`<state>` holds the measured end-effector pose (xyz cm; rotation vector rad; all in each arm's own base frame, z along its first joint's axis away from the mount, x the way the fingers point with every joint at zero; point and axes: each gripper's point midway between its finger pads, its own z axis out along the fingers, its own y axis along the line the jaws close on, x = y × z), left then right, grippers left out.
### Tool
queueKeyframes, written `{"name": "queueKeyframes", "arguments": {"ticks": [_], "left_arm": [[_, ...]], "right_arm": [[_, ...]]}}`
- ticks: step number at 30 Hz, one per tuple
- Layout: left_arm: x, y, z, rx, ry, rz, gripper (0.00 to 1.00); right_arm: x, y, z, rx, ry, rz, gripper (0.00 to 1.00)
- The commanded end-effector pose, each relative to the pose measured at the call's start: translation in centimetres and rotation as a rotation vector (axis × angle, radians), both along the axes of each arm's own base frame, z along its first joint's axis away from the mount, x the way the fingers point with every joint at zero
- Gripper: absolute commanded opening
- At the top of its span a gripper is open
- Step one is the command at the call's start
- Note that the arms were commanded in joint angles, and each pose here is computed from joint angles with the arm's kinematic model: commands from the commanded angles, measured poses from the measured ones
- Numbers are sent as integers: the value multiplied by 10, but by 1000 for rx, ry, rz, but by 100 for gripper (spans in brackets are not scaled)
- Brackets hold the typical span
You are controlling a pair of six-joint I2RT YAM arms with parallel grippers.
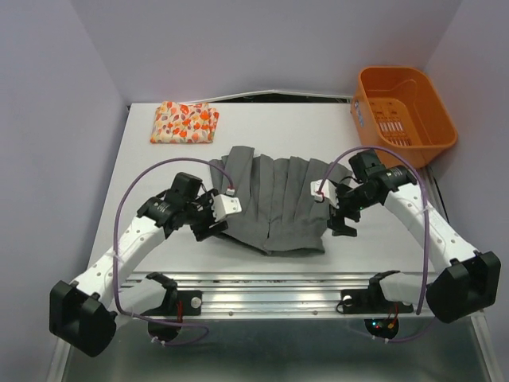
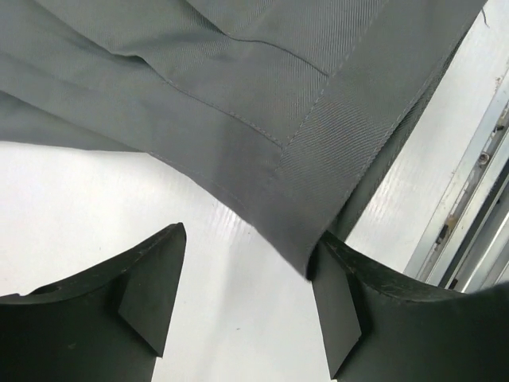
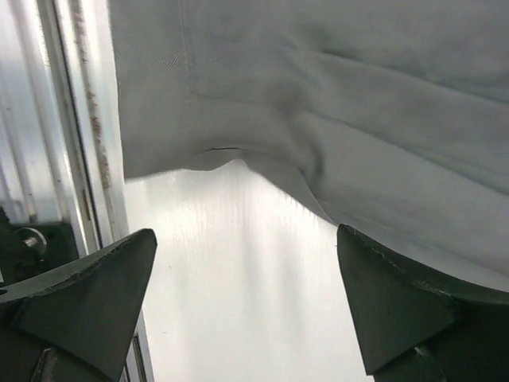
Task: Fold and stack the skirts
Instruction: Flatten the skirt out
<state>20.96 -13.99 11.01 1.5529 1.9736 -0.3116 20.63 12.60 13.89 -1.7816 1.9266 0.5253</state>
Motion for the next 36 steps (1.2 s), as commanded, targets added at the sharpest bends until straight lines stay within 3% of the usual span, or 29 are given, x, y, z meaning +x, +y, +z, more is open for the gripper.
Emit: {"name": "queueKeyframes", "arguments": {"ticks": [1,4,8,12,15,19,20,24,29,33,36], "left_arm": [[-21,6,6,12,-14,-57,74],[-25,-5,24,-60,-54,-100,75],[-37,-21,38,-133,-36,-174,76],[-66,-26,44,-164,-61,-388,77],[-54,-28,55,-204,-97,-276,76],[-7,-31,59,-210,-65,-11,50],[2,-30,60,-222,-52,61,48],[58,-31,79,-276,-102,273,48],[141,-7,73,-379,17,570,59],[195,-12,83,-462,15,617,55],[215,-24,62,-477,100,624,55]], "right_arm": [[-38,23,32,107,25,163,100],[-57,47,39,169,32,205,100],[-44,70,47,223,27,96,100],[1,84,50,228,-11,-79,100],[37,87,41,189,-57,-187,98],[91,84,20,136,-81,-303,90],[109,82,18,127,-111,-351,90],[164,64,-9,37,-110,-476,79],[234,14,-29,-4,-111,-659,71],[246,1,-60,-81,-109,-669,67],[245,1,-82,-94,-80,-676,67]]}}
